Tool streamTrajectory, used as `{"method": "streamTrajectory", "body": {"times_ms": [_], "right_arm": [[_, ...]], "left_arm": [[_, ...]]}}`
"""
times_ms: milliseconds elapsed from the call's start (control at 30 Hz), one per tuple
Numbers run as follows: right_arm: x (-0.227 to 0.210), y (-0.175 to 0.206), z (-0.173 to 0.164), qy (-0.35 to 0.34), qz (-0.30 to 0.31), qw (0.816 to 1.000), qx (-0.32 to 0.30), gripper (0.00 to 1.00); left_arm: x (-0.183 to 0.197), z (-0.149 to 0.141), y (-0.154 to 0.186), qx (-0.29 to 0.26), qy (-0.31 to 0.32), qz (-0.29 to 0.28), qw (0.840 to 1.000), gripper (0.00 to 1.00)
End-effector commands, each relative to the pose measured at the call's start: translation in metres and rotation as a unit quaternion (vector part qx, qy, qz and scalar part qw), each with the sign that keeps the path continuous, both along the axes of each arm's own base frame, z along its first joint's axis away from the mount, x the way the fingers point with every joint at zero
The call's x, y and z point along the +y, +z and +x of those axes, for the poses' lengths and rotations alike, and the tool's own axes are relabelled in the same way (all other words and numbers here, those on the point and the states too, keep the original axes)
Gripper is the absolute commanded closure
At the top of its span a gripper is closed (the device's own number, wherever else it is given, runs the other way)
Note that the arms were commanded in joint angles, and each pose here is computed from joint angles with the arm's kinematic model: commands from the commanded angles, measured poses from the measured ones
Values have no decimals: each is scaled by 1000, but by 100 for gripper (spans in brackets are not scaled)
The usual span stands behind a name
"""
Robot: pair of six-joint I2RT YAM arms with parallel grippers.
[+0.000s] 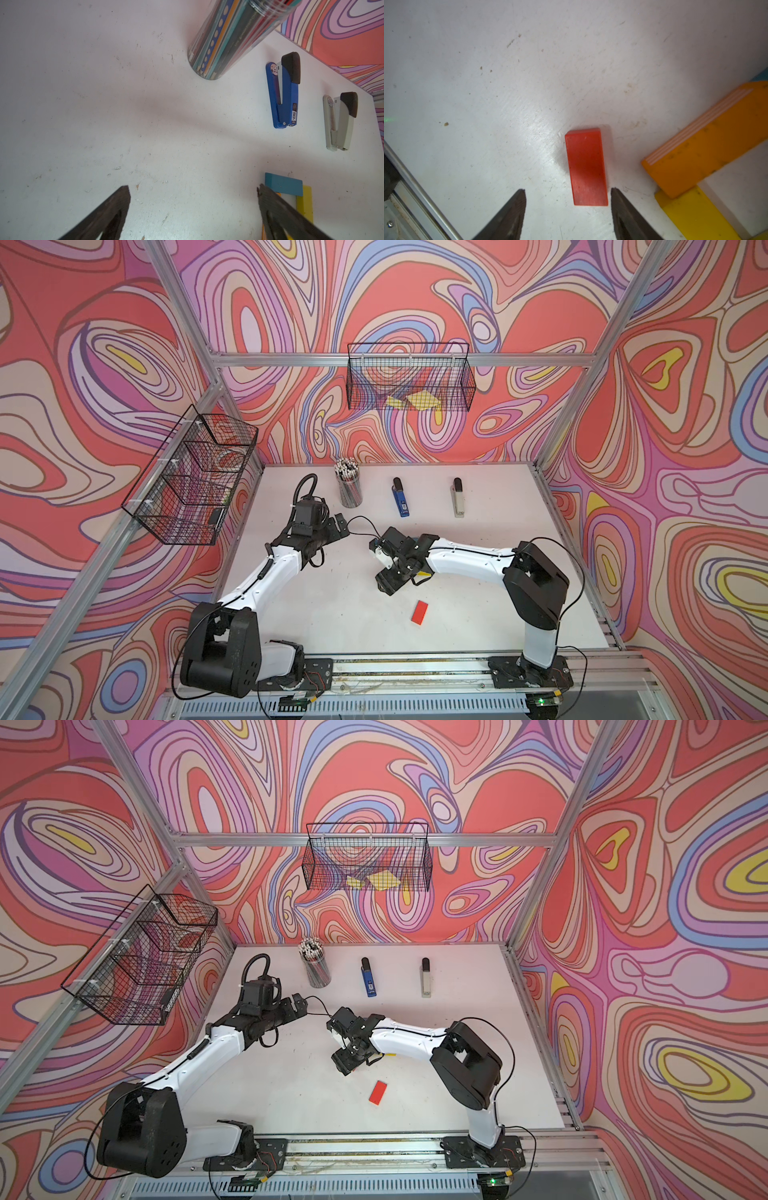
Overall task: Assemble the letter p with building blocks
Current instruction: Pick up the building block from the center of the board.
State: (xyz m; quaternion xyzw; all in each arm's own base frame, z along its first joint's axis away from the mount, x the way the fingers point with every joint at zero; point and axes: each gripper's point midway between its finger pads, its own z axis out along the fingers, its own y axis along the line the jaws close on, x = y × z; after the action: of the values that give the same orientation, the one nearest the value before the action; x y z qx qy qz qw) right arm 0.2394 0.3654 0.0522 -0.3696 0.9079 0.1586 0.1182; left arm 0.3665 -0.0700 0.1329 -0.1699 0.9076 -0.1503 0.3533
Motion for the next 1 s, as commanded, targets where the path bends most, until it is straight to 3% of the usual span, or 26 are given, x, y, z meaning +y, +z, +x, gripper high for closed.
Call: {"method": "streamTrajectory", "body": {"times_ms": [0,467,733,967], "right_arm": [[1,-7,2,0,-16,1000,-1,32],[-4,-28,12,-20,-53,998,-7,34],[-10,-35,13,-33,-67,997,-9,48],[-12,-34,10,-36,-76,996,-14,68]], "left_arm": [[3,-4,0,-2,4,-6,1000,1],[10,-5,-12,4,7,-3,1000,1],[9,-7,-15,9,6,-10,1000,1],[8,-8,-16,10,3,-11,1000,1]]}}
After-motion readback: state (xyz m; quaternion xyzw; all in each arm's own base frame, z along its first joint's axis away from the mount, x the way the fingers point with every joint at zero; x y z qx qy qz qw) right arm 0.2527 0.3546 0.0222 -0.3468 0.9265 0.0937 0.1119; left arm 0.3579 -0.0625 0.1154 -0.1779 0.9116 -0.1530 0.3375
